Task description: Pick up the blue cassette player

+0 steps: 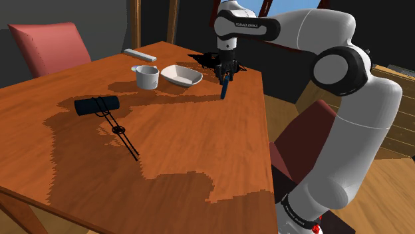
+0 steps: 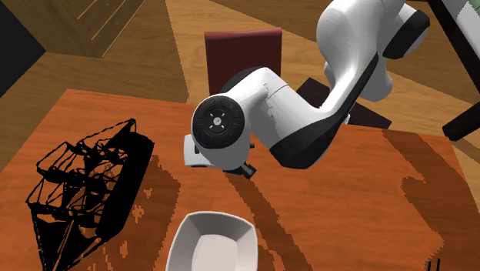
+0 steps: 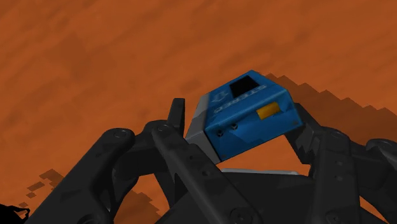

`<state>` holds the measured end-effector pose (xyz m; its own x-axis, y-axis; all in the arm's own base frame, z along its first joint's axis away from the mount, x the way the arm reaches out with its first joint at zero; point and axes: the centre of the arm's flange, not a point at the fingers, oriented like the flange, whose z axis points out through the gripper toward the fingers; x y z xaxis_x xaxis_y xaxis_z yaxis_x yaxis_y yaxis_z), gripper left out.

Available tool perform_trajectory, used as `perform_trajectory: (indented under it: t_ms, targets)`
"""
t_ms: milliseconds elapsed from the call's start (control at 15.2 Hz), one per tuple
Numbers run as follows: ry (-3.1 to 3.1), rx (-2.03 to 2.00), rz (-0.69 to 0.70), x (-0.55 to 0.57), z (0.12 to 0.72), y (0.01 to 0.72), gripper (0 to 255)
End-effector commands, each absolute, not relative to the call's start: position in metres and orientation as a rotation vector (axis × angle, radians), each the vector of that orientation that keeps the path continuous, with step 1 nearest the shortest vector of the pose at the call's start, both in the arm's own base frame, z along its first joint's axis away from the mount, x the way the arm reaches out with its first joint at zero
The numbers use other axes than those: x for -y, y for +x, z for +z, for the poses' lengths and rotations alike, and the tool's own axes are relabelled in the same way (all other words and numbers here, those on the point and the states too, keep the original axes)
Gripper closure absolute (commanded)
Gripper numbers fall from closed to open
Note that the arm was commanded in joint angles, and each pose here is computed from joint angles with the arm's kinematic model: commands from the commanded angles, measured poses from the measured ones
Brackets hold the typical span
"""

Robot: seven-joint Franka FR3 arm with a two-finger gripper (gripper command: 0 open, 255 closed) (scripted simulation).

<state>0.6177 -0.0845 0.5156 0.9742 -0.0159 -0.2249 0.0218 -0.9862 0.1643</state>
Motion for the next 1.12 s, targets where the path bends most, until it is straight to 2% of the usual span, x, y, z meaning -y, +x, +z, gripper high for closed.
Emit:
perform_trajectory:
  t_ms: [0,1056]
  targets:
    - [2.955,-0.003,-0.342,0.085,0.519,0.617,255]
    - [2.955,-0.003,-0.342,0.085,0.594,0.618,255]
